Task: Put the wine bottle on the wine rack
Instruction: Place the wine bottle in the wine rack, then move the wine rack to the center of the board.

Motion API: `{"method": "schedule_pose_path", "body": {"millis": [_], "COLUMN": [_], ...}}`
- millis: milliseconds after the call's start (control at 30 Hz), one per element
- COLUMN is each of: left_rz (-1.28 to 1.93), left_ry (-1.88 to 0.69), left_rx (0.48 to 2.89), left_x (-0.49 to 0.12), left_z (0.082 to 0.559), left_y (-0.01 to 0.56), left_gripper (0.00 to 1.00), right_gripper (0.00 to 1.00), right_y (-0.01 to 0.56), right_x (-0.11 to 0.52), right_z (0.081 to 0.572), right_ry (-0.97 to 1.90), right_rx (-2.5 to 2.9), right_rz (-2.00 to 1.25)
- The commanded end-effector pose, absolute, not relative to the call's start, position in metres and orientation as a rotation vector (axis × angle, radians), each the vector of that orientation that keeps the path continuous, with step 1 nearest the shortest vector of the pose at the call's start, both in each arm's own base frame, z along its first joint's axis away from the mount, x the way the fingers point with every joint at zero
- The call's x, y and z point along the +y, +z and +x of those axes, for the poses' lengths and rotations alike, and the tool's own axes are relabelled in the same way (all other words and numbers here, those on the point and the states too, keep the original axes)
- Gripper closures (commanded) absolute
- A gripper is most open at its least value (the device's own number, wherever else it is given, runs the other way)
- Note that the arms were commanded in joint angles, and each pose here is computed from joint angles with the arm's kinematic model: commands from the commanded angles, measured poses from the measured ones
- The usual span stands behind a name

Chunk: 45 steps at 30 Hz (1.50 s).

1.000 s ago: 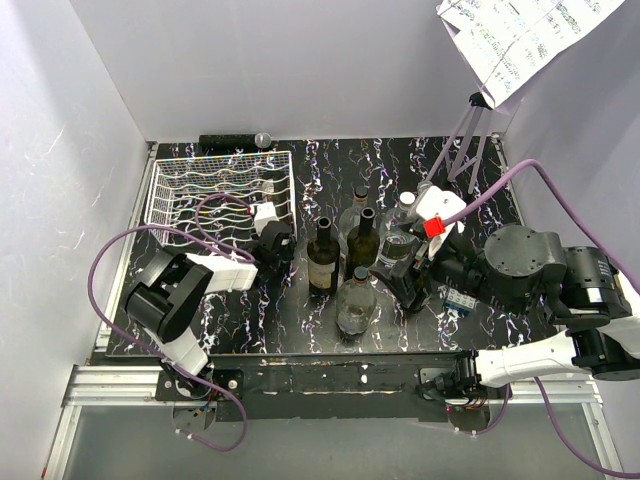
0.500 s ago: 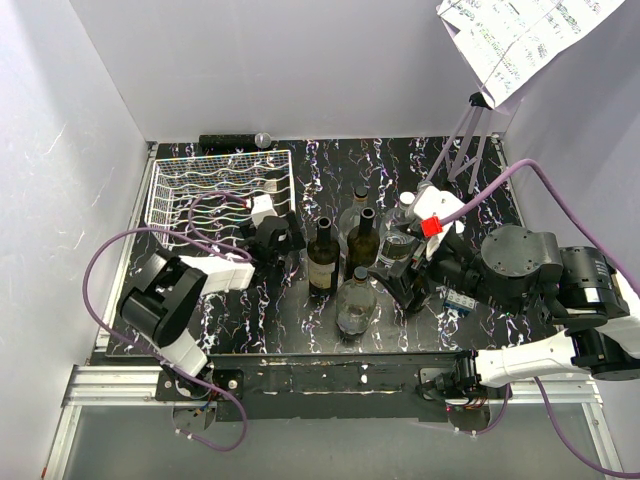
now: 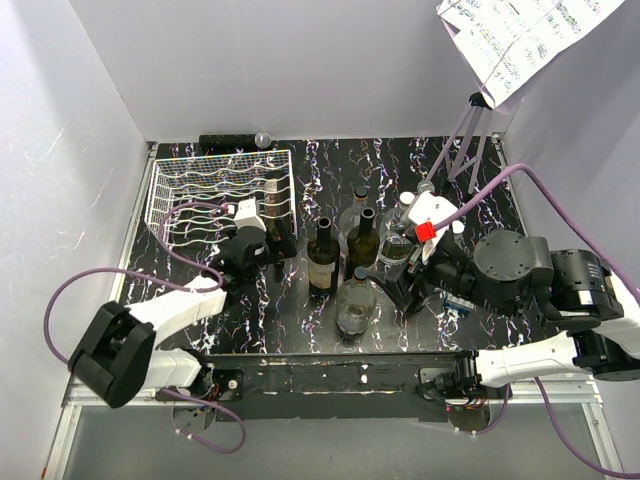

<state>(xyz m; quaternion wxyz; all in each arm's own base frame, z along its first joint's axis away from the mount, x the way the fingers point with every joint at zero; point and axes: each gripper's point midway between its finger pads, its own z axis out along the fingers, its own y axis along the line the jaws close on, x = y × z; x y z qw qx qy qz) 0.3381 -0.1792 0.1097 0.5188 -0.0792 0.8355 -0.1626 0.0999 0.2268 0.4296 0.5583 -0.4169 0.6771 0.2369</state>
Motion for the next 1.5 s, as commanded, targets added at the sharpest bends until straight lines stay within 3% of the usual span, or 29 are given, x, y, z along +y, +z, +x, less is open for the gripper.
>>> {"method": "schedule_pose_path", "body": {"millis": [0,67,167,333,533,800,1467], "left_rz": [-0.139,-0.125,-0.096,-0.015,0.022,-0.023,-0.206], "left_ry": [-0.429,-0.436,-0.494,-0.552,-0.553,-0.497,-0.338], "left_rx": [2.03,2.057,2.084,2.166,2.258,2.352,2.244], "left_x": [-0.174,-0.172,-0.176,-0.176,-0.171,-0.19,-0.175], "left_z": [0.312,0.302,0.289,0.259,0.236,0.27,0.318], "left_y": [0.111,0.109,0.11,0.097,0.069,0.047,0.05], "left_gripper": [0.09,0.26,0.64,1.0,1.0,1.0,1.0], "right_gripper": [0.08,0.08,0.08,0.09,0.09,0.09,0.09], "right_y": [0.442,0.441,0.439,0.436,0.435,0.44,0.441], "right_x": [0.225,0.224,0.224,0.223,0.222,0.223,0.222], "right_z": [0.101,0.101,0.101,0.101,0.103,0.103,0.104], "right_ry": [0.602,0.598,0.597,0.597,0.584,0.568,0.562], "right_rx": [1.569,1.569,1.572,1.568,1.559,1.531,1.53], "right_rz": [-0.919,-0.922,-0.926,-0.923,-0.92,-0.955,-0.956]}}
